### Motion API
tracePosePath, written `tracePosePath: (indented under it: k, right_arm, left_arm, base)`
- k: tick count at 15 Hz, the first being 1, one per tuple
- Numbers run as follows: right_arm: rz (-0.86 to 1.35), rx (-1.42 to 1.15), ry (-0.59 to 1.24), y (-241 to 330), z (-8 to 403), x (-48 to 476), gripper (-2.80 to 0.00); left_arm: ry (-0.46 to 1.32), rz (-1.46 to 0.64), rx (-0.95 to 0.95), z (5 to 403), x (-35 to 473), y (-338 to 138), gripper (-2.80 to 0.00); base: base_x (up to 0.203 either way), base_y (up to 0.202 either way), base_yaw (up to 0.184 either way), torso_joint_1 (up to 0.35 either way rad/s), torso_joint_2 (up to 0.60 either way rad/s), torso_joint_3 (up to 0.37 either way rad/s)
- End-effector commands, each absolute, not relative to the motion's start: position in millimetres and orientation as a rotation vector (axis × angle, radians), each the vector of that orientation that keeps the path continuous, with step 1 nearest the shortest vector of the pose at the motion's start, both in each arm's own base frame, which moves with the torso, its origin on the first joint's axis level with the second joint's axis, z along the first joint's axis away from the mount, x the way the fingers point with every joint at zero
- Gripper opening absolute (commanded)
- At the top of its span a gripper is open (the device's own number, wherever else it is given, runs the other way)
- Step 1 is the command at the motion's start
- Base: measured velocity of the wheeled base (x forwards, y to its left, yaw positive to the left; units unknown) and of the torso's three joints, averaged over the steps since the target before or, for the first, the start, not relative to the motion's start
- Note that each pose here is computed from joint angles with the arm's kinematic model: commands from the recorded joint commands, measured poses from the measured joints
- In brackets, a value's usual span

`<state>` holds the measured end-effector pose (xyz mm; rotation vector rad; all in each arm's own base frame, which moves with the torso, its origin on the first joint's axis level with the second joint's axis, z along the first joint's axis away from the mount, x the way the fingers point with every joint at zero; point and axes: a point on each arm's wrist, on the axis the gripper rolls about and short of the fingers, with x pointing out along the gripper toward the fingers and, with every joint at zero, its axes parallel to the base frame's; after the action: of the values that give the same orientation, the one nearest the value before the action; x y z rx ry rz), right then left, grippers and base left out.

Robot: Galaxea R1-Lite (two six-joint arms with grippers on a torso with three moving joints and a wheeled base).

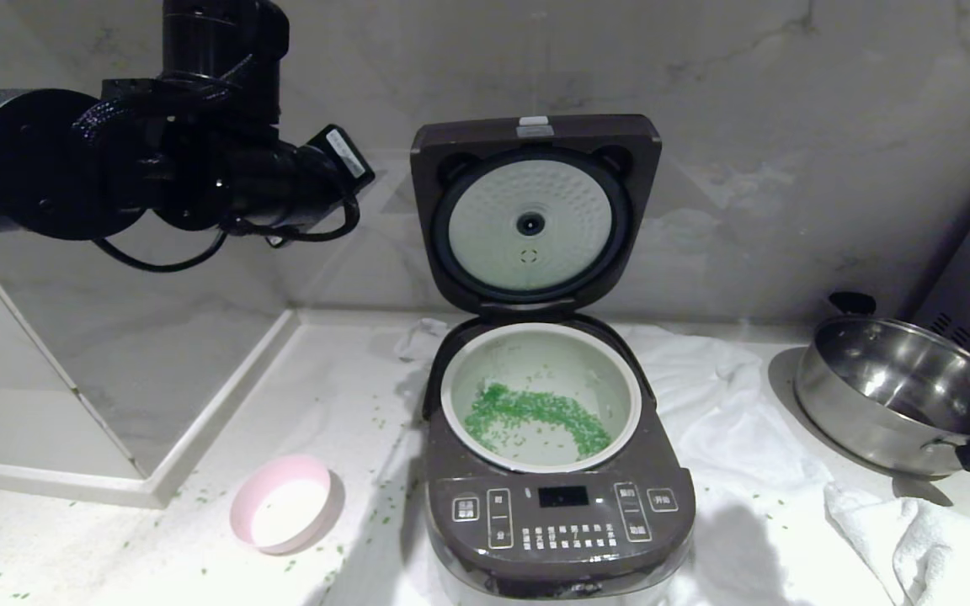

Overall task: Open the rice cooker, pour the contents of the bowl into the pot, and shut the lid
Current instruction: Close the rice cooker

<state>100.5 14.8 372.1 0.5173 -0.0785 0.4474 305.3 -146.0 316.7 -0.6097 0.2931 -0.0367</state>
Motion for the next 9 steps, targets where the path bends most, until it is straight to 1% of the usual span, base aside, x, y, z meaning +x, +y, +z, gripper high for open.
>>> tracePosePath:
  k: [1, 3, 5, 9]
  right_arm:
    - [0.467, 0.578, 0.041, 14, 383, 194, -2.8]
    - [0.542, 0.66, 0.119, 8, 391, 237, -2.8]
    - [0.594, 0.716, 0.194, 2, 388, 274, -2.8]
    - [0.655, 0.787, 0.283, -31, 376, 324, -2.8]
  left_arm:
    - [0.33, -0.069, -0.558, 313, 288, -131, -2.8]
    - [0.333, -0.078, -0.545, 312, 289, -126, -2.8]
    - [0.332, -0.064, -0.546, 312, 291, -122, -2.8]
    - [0.329, -0.042, -0.549, 311, 292, -115, -2.8]
  base:
    - [0.0, 0.0, 0.0, 0.0, 0.0, 0.0]
    - [0.0, 0.0, 0.0, 0.0, 0.0, 0.0]
    - [0.0, 0.0, 0.0, 0.0, 0.0, 0.0]
    - [0.0, 0.0, 0.0, 0.0, 0.0, 0.0]
